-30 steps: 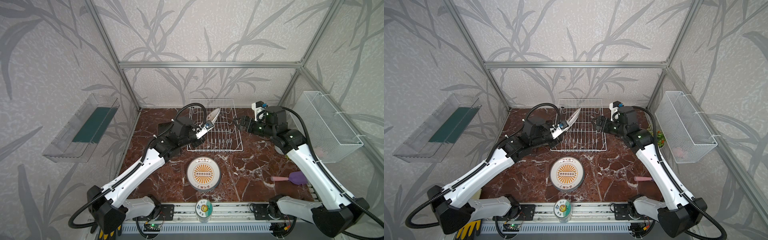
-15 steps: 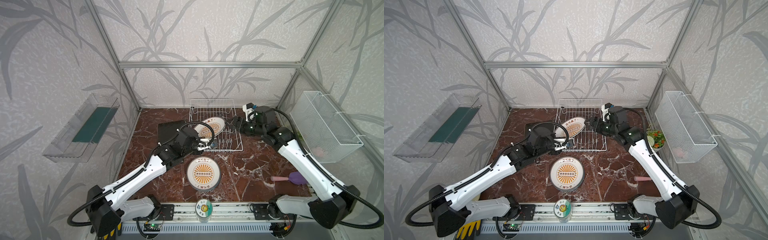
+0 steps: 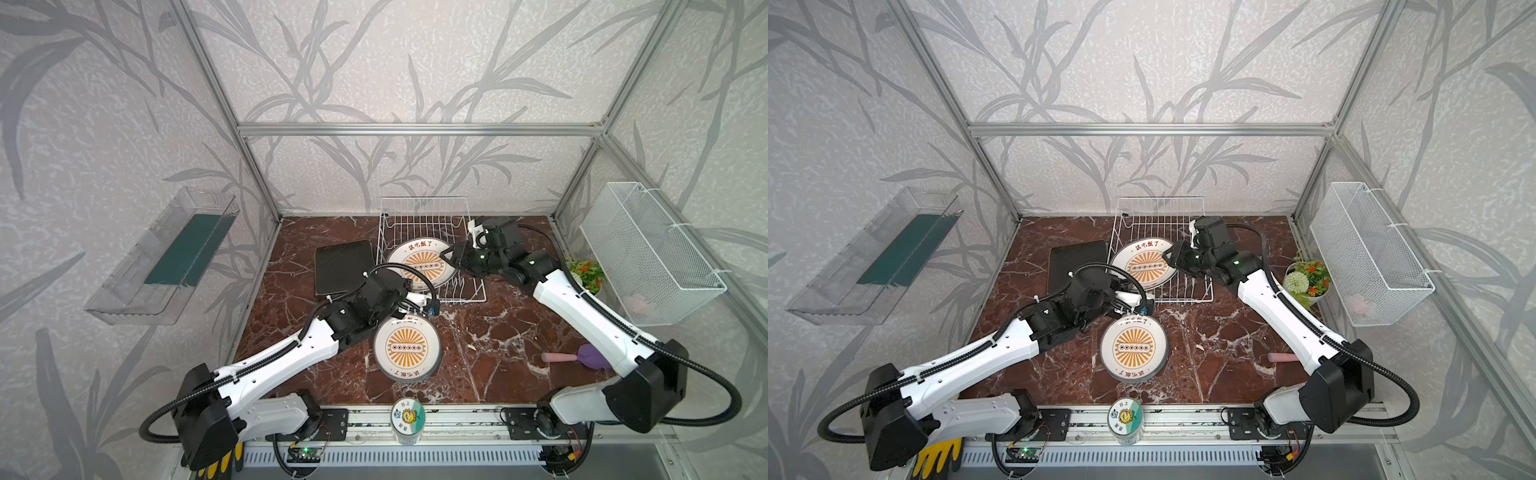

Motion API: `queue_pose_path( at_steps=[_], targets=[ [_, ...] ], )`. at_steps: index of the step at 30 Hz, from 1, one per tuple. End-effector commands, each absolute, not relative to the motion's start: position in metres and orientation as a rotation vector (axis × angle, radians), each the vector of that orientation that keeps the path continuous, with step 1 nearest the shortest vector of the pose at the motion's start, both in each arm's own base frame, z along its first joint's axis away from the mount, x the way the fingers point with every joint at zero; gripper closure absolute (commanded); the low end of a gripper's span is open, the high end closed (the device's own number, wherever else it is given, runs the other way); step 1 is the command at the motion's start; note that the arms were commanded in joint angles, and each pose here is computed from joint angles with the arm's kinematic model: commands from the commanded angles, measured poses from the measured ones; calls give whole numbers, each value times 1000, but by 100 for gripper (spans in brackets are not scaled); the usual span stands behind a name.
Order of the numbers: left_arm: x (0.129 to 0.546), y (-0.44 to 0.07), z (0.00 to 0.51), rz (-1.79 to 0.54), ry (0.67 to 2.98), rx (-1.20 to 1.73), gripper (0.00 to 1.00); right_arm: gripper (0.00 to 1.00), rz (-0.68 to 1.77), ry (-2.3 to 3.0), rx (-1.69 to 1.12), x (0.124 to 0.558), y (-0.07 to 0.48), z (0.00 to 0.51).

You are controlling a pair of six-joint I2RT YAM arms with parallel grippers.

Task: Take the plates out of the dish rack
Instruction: 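Tilt the patterned plate upright while the right gripper grasps its opposite rim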

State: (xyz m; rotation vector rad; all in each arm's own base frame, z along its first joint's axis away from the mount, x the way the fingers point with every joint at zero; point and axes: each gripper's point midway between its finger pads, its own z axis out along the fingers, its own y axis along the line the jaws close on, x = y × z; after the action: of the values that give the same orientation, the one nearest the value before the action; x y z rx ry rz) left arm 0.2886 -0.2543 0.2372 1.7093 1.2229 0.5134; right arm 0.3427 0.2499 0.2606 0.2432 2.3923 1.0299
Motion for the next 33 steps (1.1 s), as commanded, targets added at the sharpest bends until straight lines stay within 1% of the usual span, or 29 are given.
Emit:
queue_pose_path(
  at_steps=[1,3,5,9,10,12,15,16,19,21,22,24,27,33],
  targets=[
    [299,-258,266,583,1158,1598,100,58,1033,2416,278,341,253,250],
    [301,-260,270,588,1131,1548,100,64,1038,2423,281,341,254,248],
    [301,-260,266,594,1124,1561,100,72,1048,2427,276,341,255,247],
    [302,-260,259,606,1140,1579,100,86,1070,2399,267,342,257,252],
    [302,-260,257,607,1138,1580,97,89,1073,2391,273,343,257,253],
    [302,-260,255,608,1138,1580,84,94,1087,2379,282,344,257,254],
    [304,-260,258,607,1148,1546,76,100,1112,2363,281,344,258,258],
    [304,-260,259,603,1151,1539,73,100,1120,2360,278,344,259,259],
    [303,-259,261,585,1163,1515,58,100,1146,2336,297,346,256,262],
    [301,-258,264,560,1180,1488,45,100,1187,2299,321,347,253,268],
    [301,-258,267,544,1191,1468,38,100,1202,2281,325,347,252,271],
    [298,-256,275,497,1224,1419,1,100,1225,2244,328,347,246,278],
    [294,-249,291,396,1291,1290,1,100,1253,2195,342,346,234,284],
    [277,-234,301,210,1393,1198,1,100,1305,2092,363,339,207,293]
  ],
)
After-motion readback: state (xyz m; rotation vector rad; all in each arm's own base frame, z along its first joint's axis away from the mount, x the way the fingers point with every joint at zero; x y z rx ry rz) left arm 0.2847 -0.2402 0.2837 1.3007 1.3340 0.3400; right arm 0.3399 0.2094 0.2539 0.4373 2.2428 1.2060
